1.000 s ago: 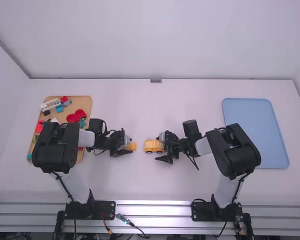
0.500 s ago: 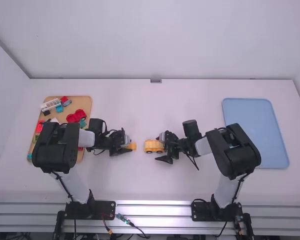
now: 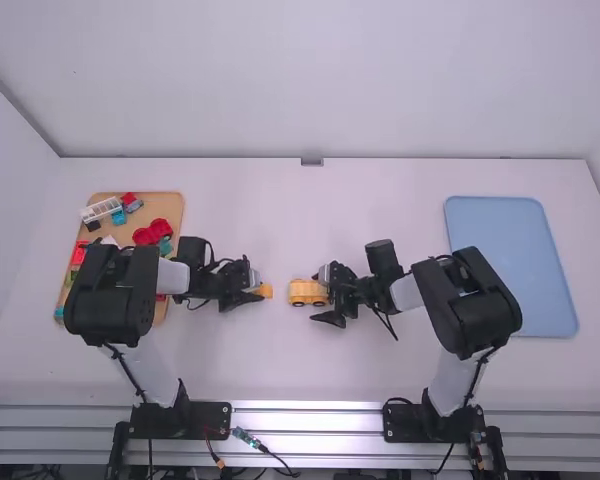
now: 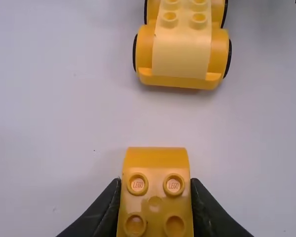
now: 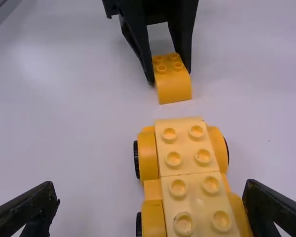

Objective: Assemble lego blocks to make yellow taxi

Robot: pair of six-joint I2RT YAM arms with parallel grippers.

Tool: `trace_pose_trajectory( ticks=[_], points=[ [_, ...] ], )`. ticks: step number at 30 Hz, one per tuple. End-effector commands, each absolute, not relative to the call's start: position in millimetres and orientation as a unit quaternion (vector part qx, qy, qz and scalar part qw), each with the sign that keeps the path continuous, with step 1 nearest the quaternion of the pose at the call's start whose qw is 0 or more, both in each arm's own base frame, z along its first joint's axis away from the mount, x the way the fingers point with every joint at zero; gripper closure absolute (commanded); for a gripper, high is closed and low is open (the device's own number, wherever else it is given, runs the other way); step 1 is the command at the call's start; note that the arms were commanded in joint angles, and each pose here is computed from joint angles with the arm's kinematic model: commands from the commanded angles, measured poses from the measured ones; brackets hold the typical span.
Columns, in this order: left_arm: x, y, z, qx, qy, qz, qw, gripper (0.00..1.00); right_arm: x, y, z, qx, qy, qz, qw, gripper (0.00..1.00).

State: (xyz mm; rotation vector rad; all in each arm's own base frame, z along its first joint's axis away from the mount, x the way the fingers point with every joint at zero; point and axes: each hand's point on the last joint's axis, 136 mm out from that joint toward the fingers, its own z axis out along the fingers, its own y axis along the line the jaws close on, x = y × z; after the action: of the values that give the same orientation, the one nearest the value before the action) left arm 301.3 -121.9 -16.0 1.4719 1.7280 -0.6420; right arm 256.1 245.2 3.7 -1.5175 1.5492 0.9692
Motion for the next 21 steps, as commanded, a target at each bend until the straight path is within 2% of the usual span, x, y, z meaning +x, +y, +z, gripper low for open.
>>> trace_pose_trajectory(
  ticks=[1, 3, 4, 10, 16, 21],
  points=[
    [305, -126, -11, 0.566, 0.679, -0.263, 0.387, 0.83, 250, 245, 1, -0.590, 0.605, 0.389, 0.367, 0.01],
    [311, -126, -6, 0.546, 0.691, -0.265, 0.392, 0.97, 252, 244, -1, -0.590, 0.609, 0.383, 0.366, 0.01],
    [313, -126, -2, 0.540, 0.695, -0.265, 0.394, 0.98, 252, 243, -1, -0.590, 0.611, 0.381, 0.366, 0.01],
    [319, -130, 24, 0.527, 0.698, -0.261, 0.408, 0.98, 255, 243, -3, -0.592, 0.613, 0.372, 0.368, 0.01],
    [306, -155, 41, 0.562, 0.670, -0.266, 0.405, 0.98, 268, 242, -11, -0.586, 0.626, 0.348, 0.378, 0.01],
    [296, -176, 46, 0.589, 0.644, -0.275, 0.403, 0.98, 275, 247, -19, -0.575, 0.628, 0.362, 0.380, 0.01]
  ],
)
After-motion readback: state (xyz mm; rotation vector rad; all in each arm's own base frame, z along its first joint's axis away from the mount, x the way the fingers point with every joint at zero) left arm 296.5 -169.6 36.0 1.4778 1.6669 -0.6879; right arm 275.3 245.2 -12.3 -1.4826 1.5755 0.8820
